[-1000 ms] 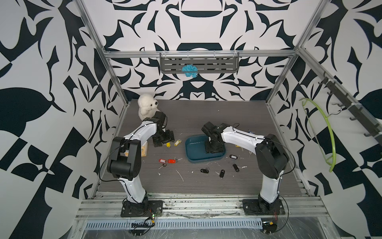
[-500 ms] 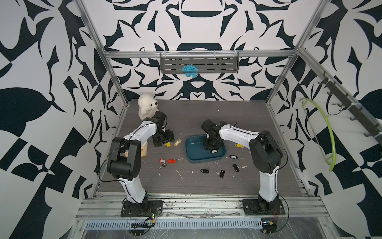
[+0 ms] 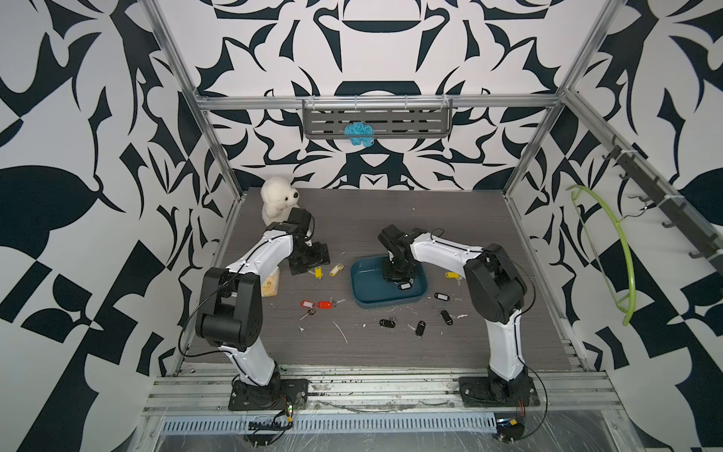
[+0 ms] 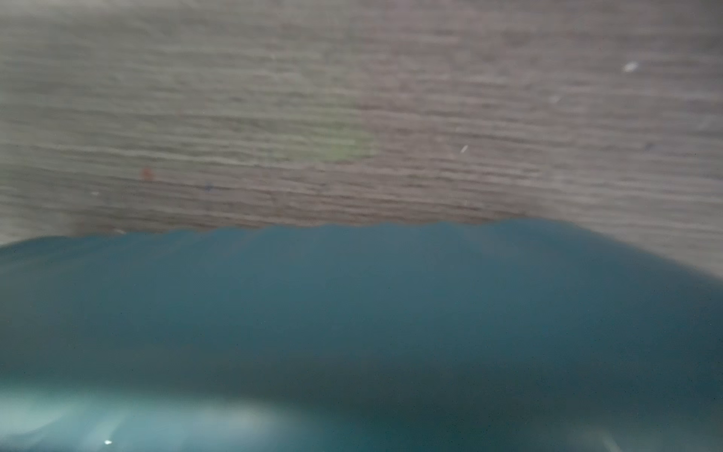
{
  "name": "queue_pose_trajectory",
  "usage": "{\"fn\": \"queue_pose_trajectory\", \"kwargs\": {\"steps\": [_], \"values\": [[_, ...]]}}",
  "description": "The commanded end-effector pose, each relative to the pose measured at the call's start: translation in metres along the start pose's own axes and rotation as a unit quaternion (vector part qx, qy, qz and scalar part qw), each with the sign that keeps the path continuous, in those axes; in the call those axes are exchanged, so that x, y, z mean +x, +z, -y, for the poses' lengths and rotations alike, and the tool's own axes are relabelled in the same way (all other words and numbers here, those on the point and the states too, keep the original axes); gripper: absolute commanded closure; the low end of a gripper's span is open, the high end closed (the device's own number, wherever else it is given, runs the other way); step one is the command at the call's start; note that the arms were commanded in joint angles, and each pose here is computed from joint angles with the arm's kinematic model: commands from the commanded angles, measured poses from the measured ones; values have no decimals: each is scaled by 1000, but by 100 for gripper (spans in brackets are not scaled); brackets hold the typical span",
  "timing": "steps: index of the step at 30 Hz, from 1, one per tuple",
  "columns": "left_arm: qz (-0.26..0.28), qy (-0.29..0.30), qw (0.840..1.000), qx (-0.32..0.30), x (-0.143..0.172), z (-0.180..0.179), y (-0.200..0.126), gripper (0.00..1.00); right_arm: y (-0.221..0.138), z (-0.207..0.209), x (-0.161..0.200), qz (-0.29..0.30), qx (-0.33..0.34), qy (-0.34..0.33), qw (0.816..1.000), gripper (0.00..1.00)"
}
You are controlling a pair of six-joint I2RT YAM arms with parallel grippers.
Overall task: Take the keys out of the storage box
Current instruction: Pick up the key from the storage box.
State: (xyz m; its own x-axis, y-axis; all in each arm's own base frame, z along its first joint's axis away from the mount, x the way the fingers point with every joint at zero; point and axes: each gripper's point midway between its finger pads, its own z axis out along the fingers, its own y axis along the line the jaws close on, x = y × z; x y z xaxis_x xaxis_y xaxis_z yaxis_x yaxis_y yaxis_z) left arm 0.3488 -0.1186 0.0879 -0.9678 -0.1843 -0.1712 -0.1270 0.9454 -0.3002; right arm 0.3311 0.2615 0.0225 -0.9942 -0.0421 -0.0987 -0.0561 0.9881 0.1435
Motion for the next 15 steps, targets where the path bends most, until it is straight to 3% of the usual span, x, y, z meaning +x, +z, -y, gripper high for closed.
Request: {"fn": "queue_pose_trajectory", "kwargs": {"steps": [1, 4, 10, 15], "values": [[3, 0, 1000, 9, 3, 1, -6, 16, -10, -6, -5, 4, -9, -2, 1000, 72], [3, -1, 1000, 10, 3, 1, -6, 16, -11, -7, -6, 5, -10, -2, 1000, 77], [3, 0, 1000, 11, 3, 2, -6, 16, -24, -11, -12, 23, -20, -1, 1000, 100], [3, -1, 1000, 11, 3, 2, -5, 16, -59, -18, -19, 59, -44, 8, 997, 100]]}}
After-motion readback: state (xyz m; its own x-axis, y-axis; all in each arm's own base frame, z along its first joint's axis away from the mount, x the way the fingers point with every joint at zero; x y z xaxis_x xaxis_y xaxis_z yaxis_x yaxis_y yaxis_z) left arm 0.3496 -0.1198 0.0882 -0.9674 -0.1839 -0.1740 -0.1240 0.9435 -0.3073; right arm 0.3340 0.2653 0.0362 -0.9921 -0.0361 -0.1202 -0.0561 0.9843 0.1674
